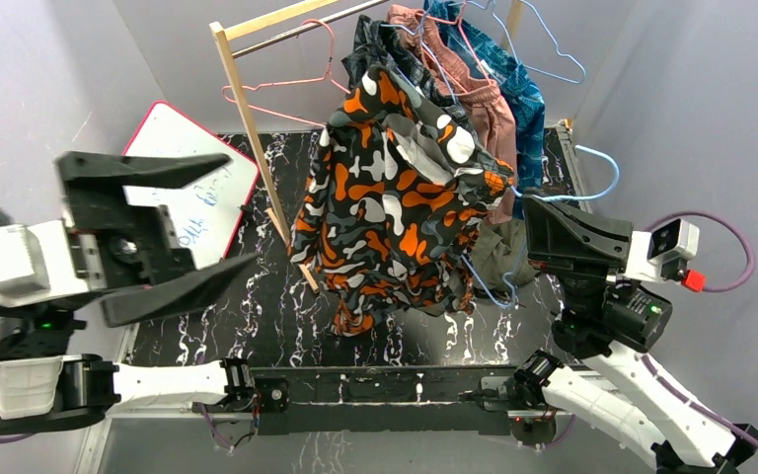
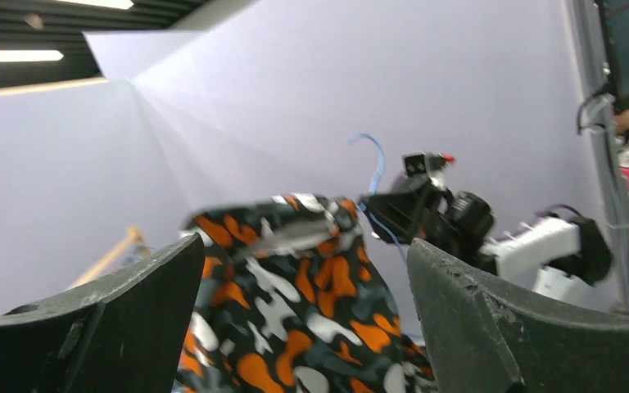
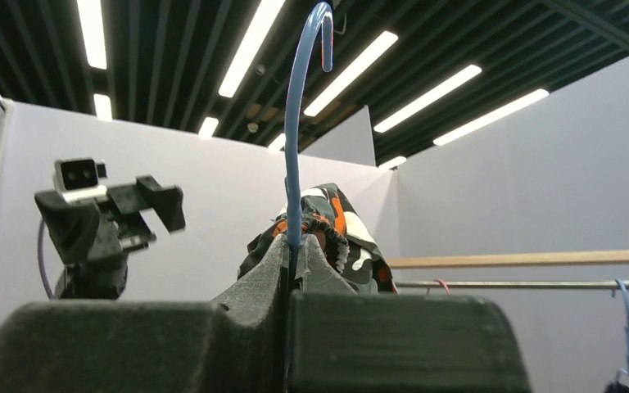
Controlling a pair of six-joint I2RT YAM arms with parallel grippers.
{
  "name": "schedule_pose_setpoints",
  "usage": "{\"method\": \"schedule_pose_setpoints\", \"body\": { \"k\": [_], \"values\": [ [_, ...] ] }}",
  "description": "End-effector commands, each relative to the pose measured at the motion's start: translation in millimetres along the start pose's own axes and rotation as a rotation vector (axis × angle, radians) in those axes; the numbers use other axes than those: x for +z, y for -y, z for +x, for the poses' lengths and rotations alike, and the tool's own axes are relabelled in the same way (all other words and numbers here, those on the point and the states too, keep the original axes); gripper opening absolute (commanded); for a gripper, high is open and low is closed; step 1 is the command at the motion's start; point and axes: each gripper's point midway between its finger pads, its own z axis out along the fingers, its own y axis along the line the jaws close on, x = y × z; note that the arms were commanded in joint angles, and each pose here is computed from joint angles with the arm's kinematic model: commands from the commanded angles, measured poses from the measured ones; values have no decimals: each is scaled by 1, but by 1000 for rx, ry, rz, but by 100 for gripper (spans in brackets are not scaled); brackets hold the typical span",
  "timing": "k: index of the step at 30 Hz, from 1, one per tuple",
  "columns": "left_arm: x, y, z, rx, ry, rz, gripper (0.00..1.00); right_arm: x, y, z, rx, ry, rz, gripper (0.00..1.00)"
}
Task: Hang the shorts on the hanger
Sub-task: Hang the shorts on the hanger.
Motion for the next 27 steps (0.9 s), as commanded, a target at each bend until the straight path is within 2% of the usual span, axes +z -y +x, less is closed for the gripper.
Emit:
{"method": "schedule_pose_setpoints", "body": {
  "k": [1, 5, 9, 14, 19, 27],
  "values": [
    [22, -14, 21, 122, -110, -22, 93, -14, 7, -6, -121, -37, 45, 0],
    [46, -27, 23, 225, -127, -32, 93, -27, 5, -7, -138, -63, 50, 0],
    [77, -25, 39, 318, -182, 39, 93, -39, 4, 7, -132, -117, 41, 0],
    [105, -6, 110, 418, -301, 173, 96, -44, 5, 18, -134, -152, 37, 0],
    [109, -4, 151, 513, -405, 223, 95, -43, 6, 24, -141, -178, 30, 0],
    [96, -10, 167, 579, -487, 227, 92, -43, 1, 33, -142, -220, -10, 0]
  ]
}}
